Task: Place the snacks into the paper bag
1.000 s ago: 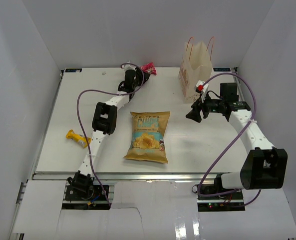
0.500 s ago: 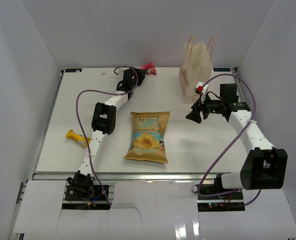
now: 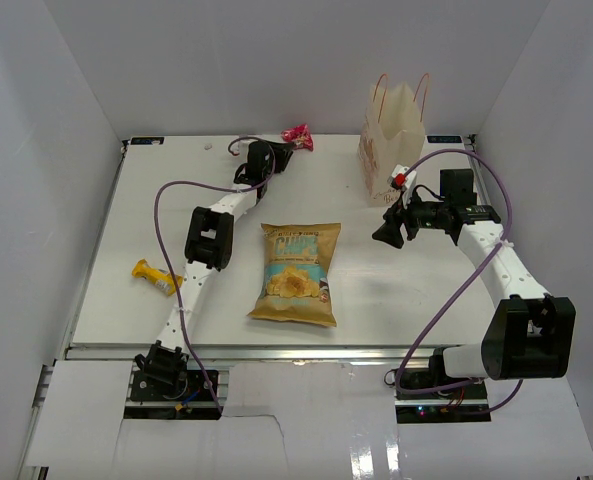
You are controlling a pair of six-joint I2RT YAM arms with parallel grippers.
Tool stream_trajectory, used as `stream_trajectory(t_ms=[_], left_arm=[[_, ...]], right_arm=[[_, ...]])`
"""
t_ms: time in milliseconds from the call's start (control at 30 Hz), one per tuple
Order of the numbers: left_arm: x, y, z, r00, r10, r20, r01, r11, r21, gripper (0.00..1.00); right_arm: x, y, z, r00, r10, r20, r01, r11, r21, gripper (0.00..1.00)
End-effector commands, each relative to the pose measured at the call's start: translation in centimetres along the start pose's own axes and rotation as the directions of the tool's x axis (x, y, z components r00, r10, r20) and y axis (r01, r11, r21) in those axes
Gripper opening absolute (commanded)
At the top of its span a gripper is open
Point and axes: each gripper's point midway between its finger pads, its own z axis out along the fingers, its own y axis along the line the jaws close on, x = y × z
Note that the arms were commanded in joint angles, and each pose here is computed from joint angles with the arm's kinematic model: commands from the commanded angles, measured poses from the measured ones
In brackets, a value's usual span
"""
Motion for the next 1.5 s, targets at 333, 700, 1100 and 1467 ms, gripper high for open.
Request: stream_trajectory(t_ms=[333,700,1100,1467], left_arm=[[0.0,1.2,0.4,0.999,-0.036,0.004,0.036,0.999,-0.033,0.31],[-0.5,1.4,0.4,0.999,-0.040,0.010,0.040,0.999,-0.036,0.16],[-1.1,1.3,0.3,0.999,-0.045,0.012,0.046,0.998,-0.031,0.00],[-1.6,-3.9,-3.9,0.970,0.212,-0.121,-0.190,0.967,0.169,0.00]], right_arm=[[-0.9,-0.2,-0.6,0.999,-0.041,0.024,0.040,0.999,0.023,0.71],[-0.9,-0.1,-0.7,0.999,-0.040,0.026,0.040,0.999,0.022,0.71],[-1.0,-0.1,-0.8,0.999,-0.040,0.028,0.040,0.999,0.024,0.71],[-1.8,0.4,-1.0,0.997,-0.057,0.045,0.057,0.998,0.001,0.70]])
